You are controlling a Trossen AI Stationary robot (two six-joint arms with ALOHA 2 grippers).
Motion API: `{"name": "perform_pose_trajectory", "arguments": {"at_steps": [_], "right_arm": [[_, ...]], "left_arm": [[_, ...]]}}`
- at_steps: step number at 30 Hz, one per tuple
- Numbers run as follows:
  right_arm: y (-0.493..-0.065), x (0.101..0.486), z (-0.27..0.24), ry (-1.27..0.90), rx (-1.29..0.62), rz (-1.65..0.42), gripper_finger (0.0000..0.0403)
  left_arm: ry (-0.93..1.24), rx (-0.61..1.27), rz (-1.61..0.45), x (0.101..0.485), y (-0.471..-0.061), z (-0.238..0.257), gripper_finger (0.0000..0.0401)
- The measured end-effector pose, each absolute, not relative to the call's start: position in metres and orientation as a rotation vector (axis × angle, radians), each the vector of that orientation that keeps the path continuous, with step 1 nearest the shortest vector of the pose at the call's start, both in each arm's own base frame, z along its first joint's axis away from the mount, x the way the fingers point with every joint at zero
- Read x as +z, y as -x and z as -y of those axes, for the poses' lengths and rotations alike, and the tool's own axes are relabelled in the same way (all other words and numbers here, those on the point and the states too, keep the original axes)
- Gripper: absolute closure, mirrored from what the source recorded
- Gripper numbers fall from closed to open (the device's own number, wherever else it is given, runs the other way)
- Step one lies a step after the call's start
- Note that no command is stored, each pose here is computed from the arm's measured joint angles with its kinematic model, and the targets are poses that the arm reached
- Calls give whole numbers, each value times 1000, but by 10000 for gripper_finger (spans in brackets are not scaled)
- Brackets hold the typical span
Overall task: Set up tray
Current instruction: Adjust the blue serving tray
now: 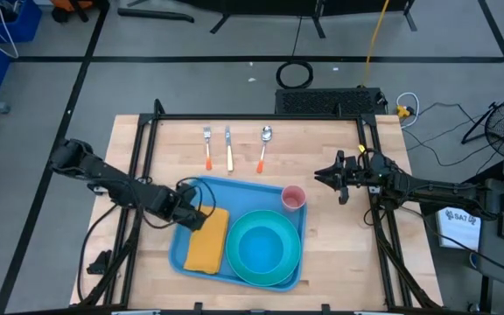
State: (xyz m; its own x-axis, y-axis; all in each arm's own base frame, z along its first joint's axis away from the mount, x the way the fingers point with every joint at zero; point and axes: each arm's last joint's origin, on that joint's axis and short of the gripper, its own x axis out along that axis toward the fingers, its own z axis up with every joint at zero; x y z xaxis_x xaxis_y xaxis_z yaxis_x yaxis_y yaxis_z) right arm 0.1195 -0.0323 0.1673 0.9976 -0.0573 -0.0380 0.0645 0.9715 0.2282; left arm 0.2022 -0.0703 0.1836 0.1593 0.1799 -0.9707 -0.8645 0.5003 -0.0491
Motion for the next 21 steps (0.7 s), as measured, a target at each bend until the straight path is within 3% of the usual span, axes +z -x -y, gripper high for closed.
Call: {"name": "perform_pose_trajectory", "arguments": {"at_steps": [13, 21], "right_arm": [[-119, 166, 32, -239, -56, -46, 335], [-119, 165, 31, -239, -37, -52, 335]], "left_arm": [[636, 862, -1228, 182, -216, 0, 400], [726, 720, -1175, 163, -234, -22, 401]]}}
